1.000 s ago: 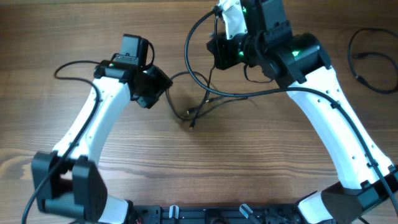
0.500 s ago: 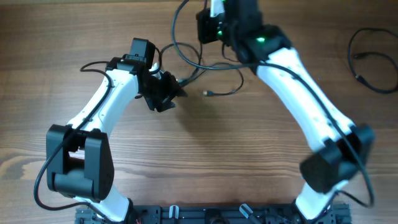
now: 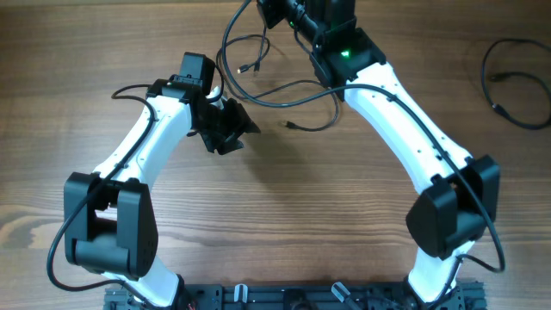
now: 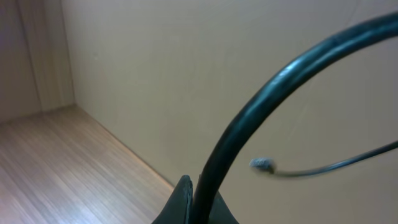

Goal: Untangle cables

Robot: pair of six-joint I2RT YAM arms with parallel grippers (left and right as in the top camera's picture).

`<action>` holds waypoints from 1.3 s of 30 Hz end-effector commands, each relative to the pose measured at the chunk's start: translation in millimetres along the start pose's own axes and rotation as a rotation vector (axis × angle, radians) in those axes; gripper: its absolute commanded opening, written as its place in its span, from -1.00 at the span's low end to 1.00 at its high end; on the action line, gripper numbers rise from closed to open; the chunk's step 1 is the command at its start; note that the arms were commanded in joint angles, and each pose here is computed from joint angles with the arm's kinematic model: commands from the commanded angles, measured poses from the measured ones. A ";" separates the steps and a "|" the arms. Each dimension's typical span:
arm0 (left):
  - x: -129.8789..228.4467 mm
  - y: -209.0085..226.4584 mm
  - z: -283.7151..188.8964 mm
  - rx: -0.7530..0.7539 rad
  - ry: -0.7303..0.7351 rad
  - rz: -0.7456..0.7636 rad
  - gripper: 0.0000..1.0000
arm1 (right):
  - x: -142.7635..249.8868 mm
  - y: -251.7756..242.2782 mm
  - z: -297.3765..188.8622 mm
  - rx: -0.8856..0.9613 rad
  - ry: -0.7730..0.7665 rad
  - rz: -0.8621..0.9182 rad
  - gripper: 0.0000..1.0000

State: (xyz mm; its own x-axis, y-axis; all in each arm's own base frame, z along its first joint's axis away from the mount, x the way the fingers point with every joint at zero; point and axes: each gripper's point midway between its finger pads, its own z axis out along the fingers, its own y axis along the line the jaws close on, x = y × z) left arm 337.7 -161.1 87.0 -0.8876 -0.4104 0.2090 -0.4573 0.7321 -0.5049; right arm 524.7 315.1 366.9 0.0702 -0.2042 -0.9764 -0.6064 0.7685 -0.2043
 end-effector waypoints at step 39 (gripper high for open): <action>-26.1 7.6 0.6 -0.066 -0.133 0.055 0.05 | 57.3 -214.0 -466.7 1.190 0.570 0.873 -0.92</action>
State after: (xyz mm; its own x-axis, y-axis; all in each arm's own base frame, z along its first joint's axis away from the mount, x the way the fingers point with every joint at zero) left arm 360.0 -146.3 81.1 -0.8894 -0.4506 0.0767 -0.4309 0.7703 -0.4701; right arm 317.9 -88.6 408.5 -0.4420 0.4373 -0.7832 0.4777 0.8538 0.2072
